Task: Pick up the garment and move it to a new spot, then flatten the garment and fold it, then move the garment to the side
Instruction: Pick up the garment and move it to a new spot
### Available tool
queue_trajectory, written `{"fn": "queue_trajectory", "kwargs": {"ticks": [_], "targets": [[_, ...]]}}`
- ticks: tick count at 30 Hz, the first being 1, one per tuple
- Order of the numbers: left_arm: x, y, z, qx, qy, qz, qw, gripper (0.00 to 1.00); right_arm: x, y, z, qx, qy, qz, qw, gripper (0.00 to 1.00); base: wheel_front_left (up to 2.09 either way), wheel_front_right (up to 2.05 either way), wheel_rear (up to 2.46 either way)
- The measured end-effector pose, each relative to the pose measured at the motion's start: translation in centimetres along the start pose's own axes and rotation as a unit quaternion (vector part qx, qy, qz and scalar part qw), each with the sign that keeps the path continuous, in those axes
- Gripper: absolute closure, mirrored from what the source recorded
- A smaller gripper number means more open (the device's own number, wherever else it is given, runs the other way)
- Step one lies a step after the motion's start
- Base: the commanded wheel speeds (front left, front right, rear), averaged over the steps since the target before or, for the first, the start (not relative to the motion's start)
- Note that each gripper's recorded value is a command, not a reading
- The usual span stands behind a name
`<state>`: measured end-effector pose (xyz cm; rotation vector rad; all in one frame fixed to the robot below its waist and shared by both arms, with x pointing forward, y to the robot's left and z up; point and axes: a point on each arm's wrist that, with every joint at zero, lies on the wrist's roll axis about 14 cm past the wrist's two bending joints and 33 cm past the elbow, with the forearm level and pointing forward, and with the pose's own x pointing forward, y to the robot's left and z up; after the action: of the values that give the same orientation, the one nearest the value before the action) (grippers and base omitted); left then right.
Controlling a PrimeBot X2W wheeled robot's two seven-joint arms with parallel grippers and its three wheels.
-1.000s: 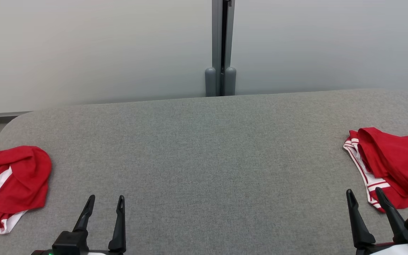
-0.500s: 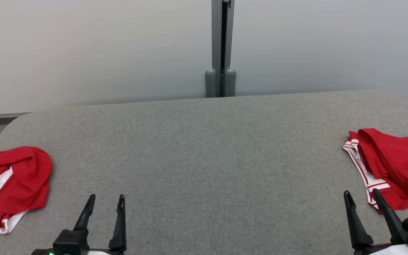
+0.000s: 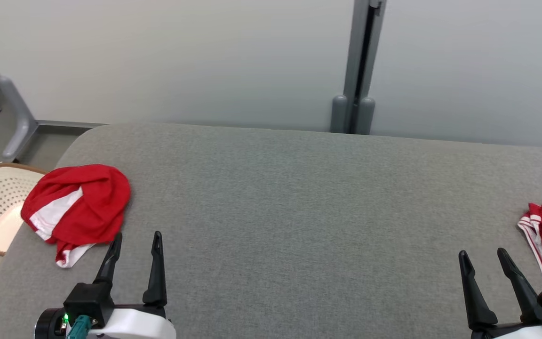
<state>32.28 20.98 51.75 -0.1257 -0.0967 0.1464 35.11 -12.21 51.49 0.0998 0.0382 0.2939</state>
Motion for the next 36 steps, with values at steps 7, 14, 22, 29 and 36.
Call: {"fn": "queue_trajectory", "kwargs": {"ticks": [7, 14, 22, 29, 36], "targets": [[-2.0, 4.9, 1.2, 0.011, -0.02, 0.074, 0.997, 0.0, 2.2, 4.1, 0.4, -0.002, -0.004, 0.068, 0.998, 0.0, 0.0, 0.0, 0.0], [-4.3, 8.3, 1.4, 0.021, -0.022, 0.127, 0.991, 0.0, 3.6, 7.3, 0.2, -0.005, 0.002, 0.119, 0.993, 0.0, 0.0, 0.0, 0.0], [-5.0, 9.2, 0.9, 0.021, -0.015, 0.142, 0.989, 0.0, 4.1, 8.0, 0.0, -0.011, 0.008, 0.132, 0.991, 0.0, 0.0, 0.0, 0.0], [-4.6, 9.2, 0.0, 0.018, 0.001, 0.138, 0.99, 0.0, 4.3, 7.6, -0.4, -0.014, 0.016, 0.131, 0.991, 0.0, 0.0, 0.0, 0.0], [-1.9, 9.3, -1.3, -0.003, 0.024, 0.14, 0.99, 0.0, 5.9, 6.6, -0.9, -0.017, 0.029, 0.128, 0.991, 0.0, 0.0, 0.0, 0.0]]}}
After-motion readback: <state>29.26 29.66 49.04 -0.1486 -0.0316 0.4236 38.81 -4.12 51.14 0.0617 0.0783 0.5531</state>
